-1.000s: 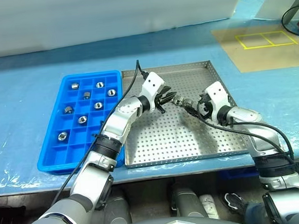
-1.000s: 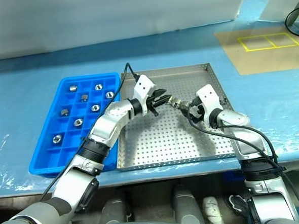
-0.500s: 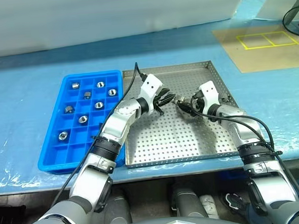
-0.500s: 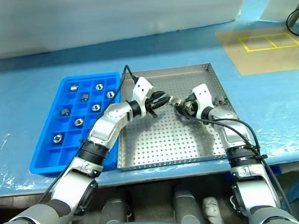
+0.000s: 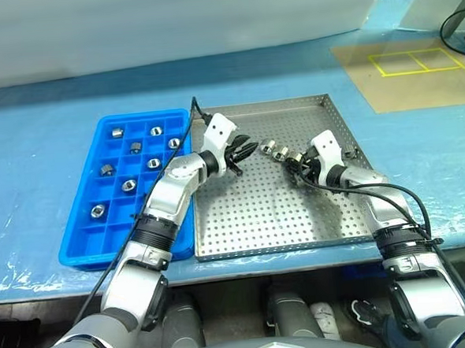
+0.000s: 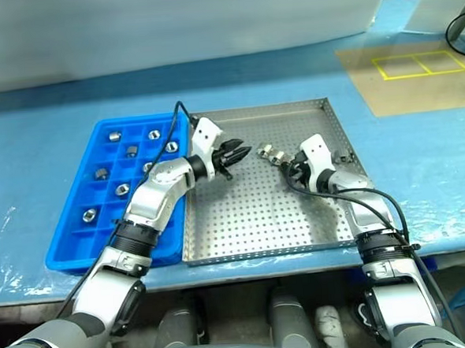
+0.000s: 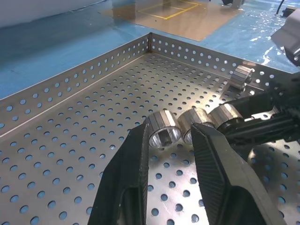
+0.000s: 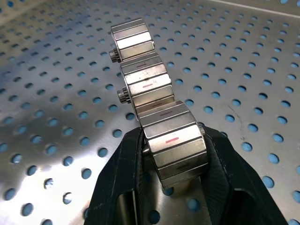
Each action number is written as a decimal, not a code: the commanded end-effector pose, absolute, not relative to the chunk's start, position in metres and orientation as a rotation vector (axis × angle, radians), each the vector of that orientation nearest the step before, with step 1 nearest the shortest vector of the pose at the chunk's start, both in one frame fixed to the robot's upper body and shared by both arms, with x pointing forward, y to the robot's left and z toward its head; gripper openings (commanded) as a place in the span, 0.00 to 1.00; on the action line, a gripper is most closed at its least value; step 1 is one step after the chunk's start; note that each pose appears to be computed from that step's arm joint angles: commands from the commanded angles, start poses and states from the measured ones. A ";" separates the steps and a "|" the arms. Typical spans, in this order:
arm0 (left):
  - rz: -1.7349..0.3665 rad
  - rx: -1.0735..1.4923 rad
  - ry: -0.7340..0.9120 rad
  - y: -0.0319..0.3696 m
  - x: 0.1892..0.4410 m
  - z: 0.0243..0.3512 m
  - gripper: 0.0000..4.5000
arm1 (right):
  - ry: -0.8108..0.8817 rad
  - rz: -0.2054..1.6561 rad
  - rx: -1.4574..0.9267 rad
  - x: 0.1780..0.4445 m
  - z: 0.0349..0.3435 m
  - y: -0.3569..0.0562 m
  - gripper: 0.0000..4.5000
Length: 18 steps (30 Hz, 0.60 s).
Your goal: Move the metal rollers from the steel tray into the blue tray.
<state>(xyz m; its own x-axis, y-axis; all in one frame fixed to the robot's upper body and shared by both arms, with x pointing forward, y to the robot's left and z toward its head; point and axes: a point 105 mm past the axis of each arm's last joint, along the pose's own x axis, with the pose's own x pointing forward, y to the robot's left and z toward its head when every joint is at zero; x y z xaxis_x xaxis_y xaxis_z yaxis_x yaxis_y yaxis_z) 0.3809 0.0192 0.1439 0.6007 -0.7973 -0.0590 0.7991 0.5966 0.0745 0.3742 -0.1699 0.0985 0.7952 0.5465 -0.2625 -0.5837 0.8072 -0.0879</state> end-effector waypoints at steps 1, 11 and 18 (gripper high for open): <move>-0.978 0.090 -0.037 0.024 0.373 0.154 0.32 | 0.087 0.674 -0.161 0.365 0.141 -0.167 0.26; -1.019 0.094 -0.058 0.031 0.371 0.155 0.36 | 0.091 0.784 -0.125 0.341 0.156 -0.157 0.26; -1.019 -0.107 0.044 0.032 0.370 0.148 0.83 | 0.084 0.783 -0.121 0.338 0.159 -0.155 0.26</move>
